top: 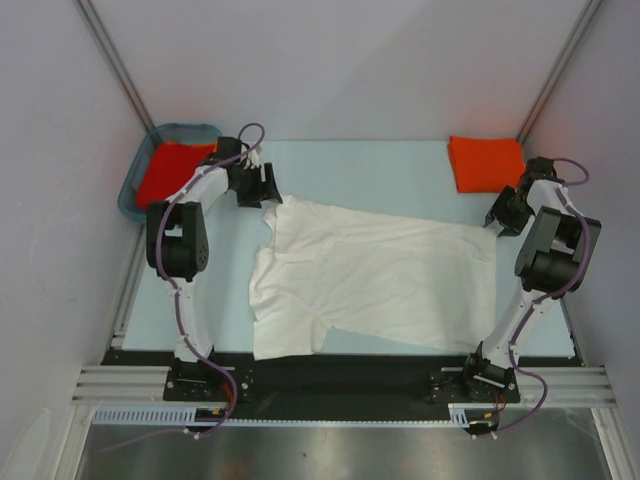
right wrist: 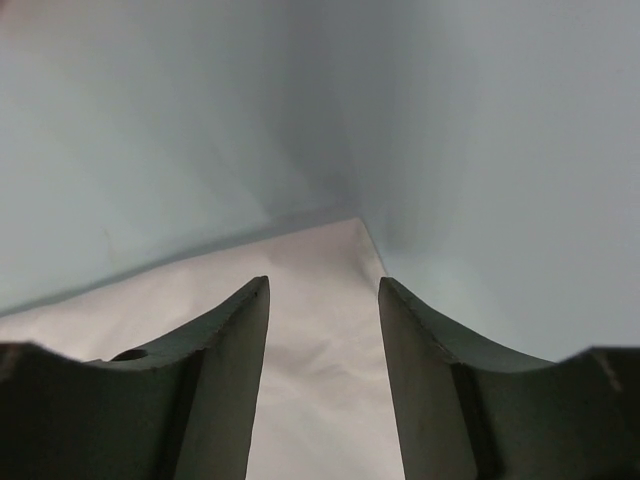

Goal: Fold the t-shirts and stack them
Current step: Fold the tshirt

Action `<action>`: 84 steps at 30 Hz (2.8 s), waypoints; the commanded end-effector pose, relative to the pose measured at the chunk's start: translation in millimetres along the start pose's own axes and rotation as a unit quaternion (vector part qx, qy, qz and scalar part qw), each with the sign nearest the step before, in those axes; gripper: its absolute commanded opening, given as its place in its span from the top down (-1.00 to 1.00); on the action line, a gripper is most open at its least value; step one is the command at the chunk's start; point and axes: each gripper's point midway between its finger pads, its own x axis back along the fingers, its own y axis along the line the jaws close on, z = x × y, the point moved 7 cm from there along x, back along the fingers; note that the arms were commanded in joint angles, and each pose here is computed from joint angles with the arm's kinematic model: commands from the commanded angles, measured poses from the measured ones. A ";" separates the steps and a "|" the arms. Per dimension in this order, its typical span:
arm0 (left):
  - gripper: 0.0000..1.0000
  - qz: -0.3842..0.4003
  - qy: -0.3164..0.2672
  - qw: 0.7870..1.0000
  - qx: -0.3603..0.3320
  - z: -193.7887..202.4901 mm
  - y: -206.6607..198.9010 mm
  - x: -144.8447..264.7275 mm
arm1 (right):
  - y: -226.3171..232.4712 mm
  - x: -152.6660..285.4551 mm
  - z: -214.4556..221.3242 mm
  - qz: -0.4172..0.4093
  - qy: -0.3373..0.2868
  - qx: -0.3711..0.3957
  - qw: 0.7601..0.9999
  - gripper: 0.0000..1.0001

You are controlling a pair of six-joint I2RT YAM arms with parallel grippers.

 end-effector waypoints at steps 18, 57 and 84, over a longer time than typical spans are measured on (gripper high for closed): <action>-0.10 -0.035 0.061 0.997 0.017 5.6 21.2 -37.6 | -4.6 4.2 -6.5 -0.014 -0.009 0.012 1.000 -0.07; 0.99 0.087 -0.056 0.990 0.092 -33.3 18.1 -11.5 | -2.4 -25.6 0.3 0.036 -0.014 0.028 0.999 0.41; 0.53 0.039 -0.186 0.975 0.115 -128.7 51.5 -34.7 | 40.6 -55.1 -49.1 0.064 -0.097 0.012 0.993 0.81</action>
